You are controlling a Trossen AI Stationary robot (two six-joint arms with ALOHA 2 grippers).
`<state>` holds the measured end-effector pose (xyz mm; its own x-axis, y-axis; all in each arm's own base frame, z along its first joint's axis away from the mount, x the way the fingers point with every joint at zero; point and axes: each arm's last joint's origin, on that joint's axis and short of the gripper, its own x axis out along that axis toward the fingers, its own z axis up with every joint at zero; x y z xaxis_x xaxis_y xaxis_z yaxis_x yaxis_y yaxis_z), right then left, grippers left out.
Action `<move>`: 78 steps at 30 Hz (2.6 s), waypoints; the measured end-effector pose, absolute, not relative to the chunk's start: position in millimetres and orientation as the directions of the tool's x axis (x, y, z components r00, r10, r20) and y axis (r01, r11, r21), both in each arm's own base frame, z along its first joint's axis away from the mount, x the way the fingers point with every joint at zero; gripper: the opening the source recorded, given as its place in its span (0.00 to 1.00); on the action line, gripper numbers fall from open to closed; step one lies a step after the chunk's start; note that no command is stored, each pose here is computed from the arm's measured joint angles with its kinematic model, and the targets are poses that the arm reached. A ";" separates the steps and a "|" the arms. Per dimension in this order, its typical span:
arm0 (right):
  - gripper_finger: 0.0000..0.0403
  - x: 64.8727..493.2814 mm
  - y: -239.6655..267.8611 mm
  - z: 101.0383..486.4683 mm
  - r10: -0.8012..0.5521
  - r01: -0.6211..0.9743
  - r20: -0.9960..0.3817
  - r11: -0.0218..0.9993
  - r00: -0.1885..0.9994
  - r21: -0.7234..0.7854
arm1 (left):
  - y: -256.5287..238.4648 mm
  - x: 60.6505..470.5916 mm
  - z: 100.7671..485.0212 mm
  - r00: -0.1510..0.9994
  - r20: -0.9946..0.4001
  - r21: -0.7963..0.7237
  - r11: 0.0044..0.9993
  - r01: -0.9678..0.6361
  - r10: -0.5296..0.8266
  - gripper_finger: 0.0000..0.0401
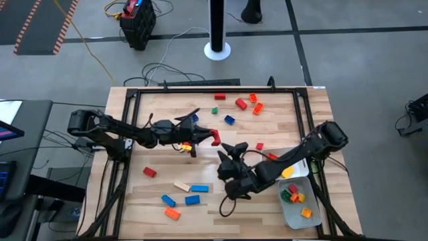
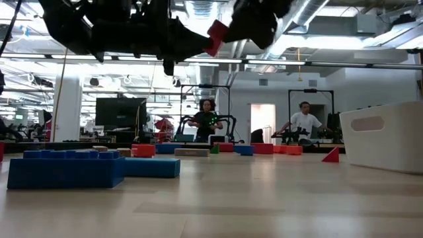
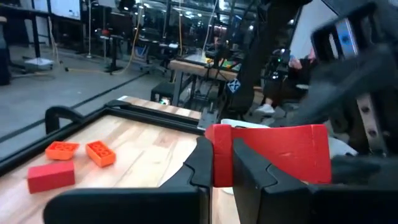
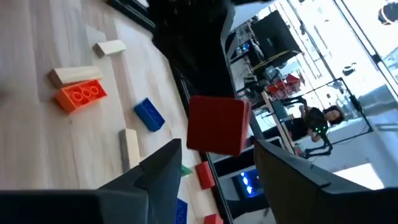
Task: Sort blocks by size
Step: Put the red block into the white bin
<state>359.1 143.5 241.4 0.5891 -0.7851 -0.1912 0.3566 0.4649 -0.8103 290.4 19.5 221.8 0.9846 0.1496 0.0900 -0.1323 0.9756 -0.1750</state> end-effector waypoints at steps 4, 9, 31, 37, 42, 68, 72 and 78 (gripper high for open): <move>0.62 363.8 143.1 248.4 -0.786 0.343 -0.187 0.453 0.589 -0.823 | 10.0 290.7 224.0 0.986 0.113 -0.178 0.978 -0.105 0.126 0.06; 0.71 366.9 145.6 258.3 -0.776 0.359 -0.186 0.472 0.603 -0.805 | 4.2 290.6 225.1 0.982 0.123 -0.170 0.978 -0.118 0.140 0.06; 0.52 377.7 123.0 257.3 -0.753 0.376 -0.249 0.550 0.609 -0.746 | 3.8 290.6 225.0 0.981 0.122 -0.195 0.973 -0.122 0.147 0.06; 0.40 377.6 122.7 257.1 -0.753 0.372 -0.252 0.551 0.608 -0.747 | 4.5 291.0 221.7 0.982 0.086 -0.187 0.971 -0.151 0.169 0.13; 0.40 372.4 128.7 254.9 -0.735 0.344 -0.278 0.572 0.619 -0.745 | 4.4 287.3 225.2 0.985 0.060 -0.137 0.979 -0.150 0.160 0.38; 0.43 244.0 129.5 245.4 -0.468 0.589 -0.881 0.695 -0.065 -0.413 | 1.5 253.7 219.8 0.930 -0.336 -0.073 0.980 -0.186 0.152 0.61; 0.53 238.4 130.2 238.1 -0.432 0.601 -0.892 0.682 -0.129 -0.417 | 0.5 251.5 214.2 0.908 -0.392 -0.061 0.980 -0.187 0.149 0.61; 0.65 237.5 132.4 239.9 -0.393 0.593 -0.906 0.695 -0.160 -0.407 | 2.2 245.2 202.0 0.841 -0.517 -0.009 0.982 -0.188 0.156 0.61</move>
<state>237.5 132.4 239.9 -0.1604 -0.3928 -0.9055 0.5926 0.6953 -0.4066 245.2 2.2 202.0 0.8414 0.1560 -0.5174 -0.1876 0.9822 -0.0090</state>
